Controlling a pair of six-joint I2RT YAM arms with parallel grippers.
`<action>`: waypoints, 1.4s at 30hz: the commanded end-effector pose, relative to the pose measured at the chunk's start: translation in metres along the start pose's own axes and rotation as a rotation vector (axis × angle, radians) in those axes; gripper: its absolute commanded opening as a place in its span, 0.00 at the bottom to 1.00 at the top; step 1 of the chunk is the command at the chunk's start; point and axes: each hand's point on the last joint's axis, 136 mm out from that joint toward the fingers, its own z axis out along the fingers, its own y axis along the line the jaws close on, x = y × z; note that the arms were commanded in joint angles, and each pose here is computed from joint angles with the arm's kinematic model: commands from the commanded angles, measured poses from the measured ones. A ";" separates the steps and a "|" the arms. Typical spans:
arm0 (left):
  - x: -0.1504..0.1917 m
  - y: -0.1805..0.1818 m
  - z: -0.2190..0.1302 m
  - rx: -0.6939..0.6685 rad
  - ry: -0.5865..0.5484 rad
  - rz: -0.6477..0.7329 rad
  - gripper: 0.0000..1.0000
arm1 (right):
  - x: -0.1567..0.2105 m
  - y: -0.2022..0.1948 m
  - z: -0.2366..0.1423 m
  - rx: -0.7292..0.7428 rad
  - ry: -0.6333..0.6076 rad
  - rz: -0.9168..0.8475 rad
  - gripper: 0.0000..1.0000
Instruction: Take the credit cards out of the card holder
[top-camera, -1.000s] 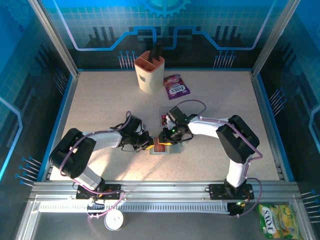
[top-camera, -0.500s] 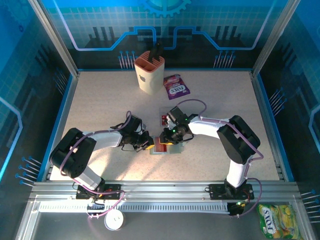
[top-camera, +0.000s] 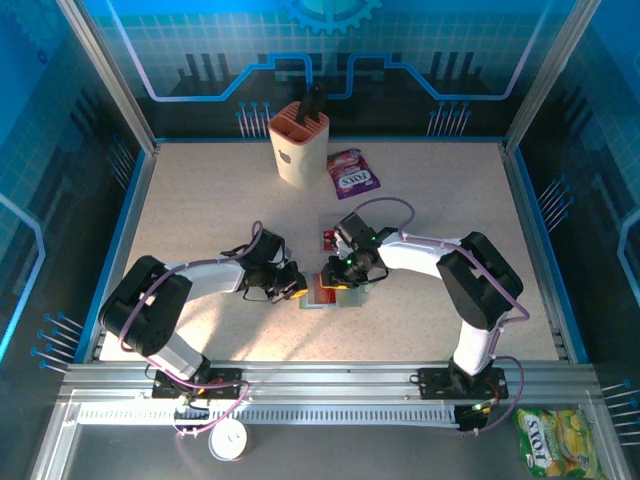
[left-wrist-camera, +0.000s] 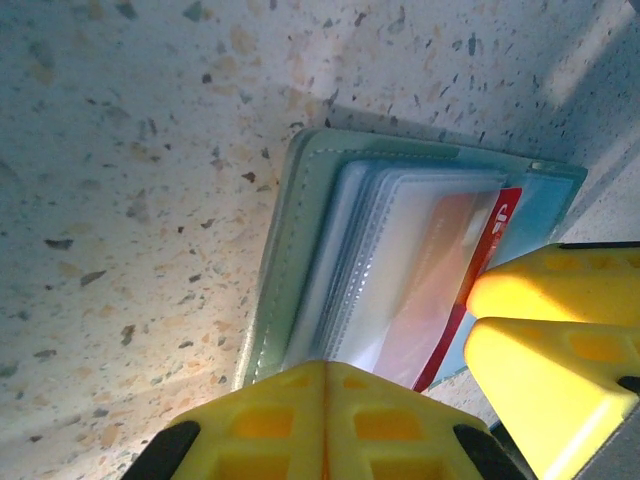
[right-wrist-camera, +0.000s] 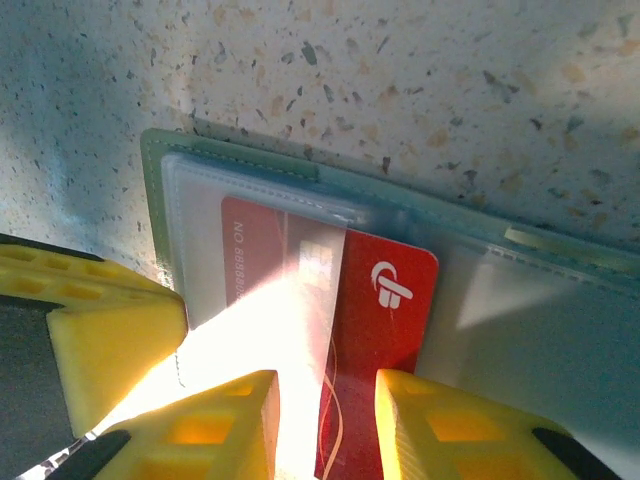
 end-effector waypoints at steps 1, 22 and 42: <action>0.000 -0.013 -0.007 0.007 -0.012 0.046 0.08 | 0.004 0.001 -0.009 0.012 -0.010 -0.020 0.33; 0.007 -0.033 0.009 0.002 0.036 0.095 0.07 | 0.005 -0.009 -0.019 -0.004 -0.040 0.006 0.33; 0.005 -0.016 0.012 -0.082 0.028 0.085 0.06 | 0.004 -0.010 -0.015 -0.028 -0.029 0.028 0.35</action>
